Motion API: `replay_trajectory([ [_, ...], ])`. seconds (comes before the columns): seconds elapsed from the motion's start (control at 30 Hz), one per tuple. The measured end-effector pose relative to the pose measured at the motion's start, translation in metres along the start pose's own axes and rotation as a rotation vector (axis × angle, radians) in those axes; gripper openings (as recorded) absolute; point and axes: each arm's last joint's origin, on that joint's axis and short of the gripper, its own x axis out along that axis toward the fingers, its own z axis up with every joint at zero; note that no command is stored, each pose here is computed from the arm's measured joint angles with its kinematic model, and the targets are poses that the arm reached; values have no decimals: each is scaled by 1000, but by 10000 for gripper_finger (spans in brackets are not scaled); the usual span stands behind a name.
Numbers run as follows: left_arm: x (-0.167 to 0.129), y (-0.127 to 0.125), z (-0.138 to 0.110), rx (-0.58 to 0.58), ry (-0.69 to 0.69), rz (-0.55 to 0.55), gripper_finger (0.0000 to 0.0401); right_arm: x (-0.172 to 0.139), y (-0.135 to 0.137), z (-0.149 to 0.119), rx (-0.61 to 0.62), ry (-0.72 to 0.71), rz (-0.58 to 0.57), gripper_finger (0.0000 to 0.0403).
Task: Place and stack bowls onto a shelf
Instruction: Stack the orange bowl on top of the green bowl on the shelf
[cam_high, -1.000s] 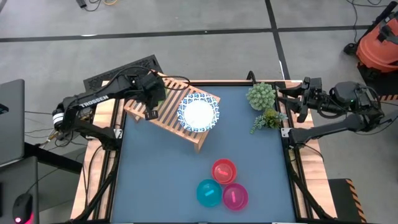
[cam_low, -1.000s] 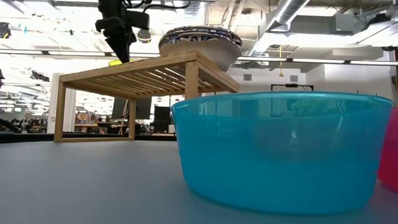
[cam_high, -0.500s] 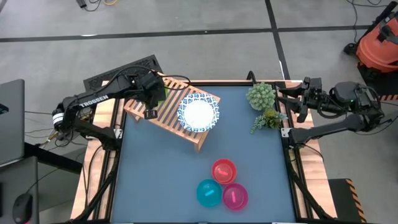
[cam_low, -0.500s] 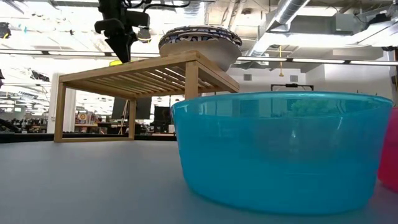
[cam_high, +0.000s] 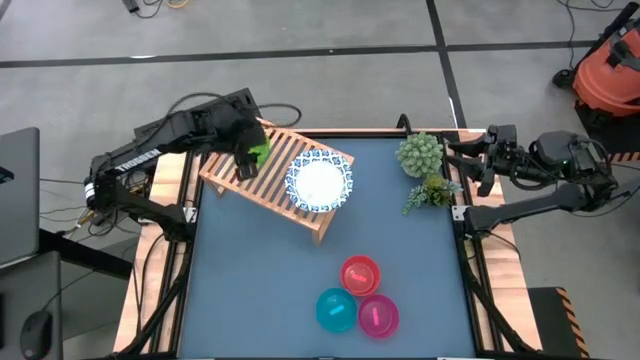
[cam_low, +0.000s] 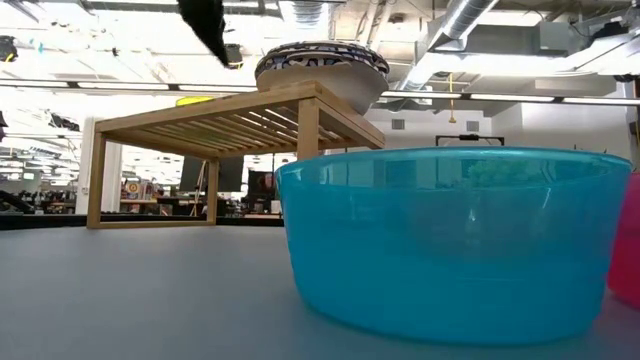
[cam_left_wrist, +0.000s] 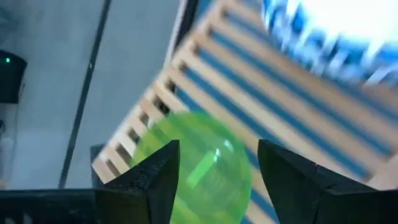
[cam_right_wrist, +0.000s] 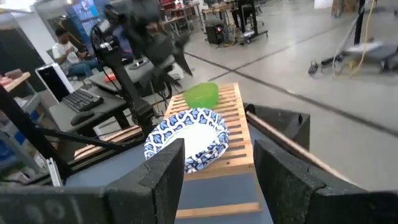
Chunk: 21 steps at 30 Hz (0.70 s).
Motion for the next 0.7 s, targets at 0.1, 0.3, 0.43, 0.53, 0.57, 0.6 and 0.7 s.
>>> replay_trajectory([
  [0.1, -22, 3, 11, -57, -92, -17, 207, 16, 2, -18, 32, 103, -43, 218],
  [0.3, -62, 5, 25, -196, -248, -79, 207, 61, 6, -72, 62, 391, -144, 218],
  [0.43, -80, 2, 30, -255, -317, -122, 207, 92, 14, -103, 105, 553, -169, 218],
  [0.53, -85, -3, 32, -277, -336, -141, 207, 115, 24, -124, 101, 654, -158, 218],
  [0.57, -85, -4, 33, -283, -338, -146, 207, 122, 28, -130, 91, 678, -151, 218],
  [0.6, -86, -5, 33, -289, -337, -152, 207, 128, 31, -136, 84, 700, -145, 218],
  [0.7, -87, -8, 33, -306, -338, -163, 207, 146, 45, -151, 70, 742, -125, 218],
])
